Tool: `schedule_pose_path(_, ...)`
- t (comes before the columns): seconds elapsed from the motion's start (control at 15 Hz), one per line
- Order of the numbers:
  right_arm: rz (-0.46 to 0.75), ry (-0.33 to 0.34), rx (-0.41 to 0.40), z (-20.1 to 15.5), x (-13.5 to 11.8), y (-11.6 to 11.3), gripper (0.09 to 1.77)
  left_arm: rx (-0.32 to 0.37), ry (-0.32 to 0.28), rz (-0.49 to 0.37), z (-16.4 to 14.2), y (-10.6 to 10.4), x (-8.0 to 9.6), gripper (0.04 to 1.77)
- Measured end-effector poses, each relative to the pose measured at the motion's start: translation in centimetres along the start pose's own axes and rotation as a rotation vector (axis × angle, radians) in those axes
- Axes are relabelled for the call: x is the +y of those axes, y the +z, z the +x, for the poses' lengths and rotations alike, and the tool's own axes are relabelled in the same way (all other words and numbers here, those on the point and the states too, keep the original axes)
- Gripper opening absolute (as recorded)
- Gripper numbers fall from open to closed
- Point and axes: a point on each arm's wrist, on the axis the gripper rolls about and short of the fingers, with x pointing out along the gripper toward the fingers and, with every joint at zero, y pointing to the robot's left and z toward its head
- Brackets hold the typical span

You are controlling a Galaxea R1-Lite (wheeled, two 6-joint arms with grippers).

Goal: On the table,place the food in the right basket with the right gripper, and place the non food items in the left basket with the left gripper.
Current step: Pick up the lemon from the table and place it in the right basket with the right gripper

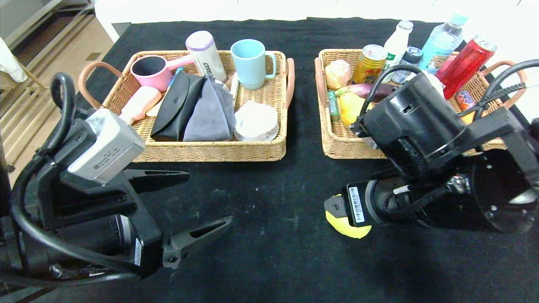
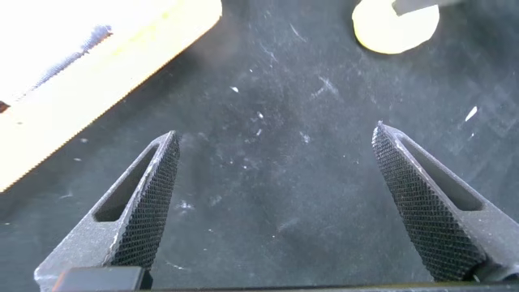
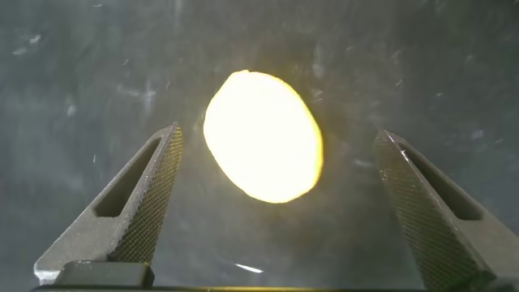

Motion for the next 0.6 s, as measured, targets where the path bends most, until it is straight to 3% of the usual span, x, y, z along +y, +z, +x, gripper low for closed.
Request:
schedule_pose_path(0.13,0.055,-0.019,0.021,0.9,0.6,0.4,1.71,-0.011,0.002,0.002,-0.3,0.1,0.0,1.72)
schedule_pose_path(0.33,0.046,-0.079,0.048,2.1,1.1,0.4,1.71,-0.016,0.005,0.002,-0.5,0.2,0.0,1.72)
schedule_pose_path(0.6,0.05,-0.091,0.065,2.8,1.6,0.4,1.71,-0.018,0.021,-0.003,-0.6,0.2,0.4,1.72)
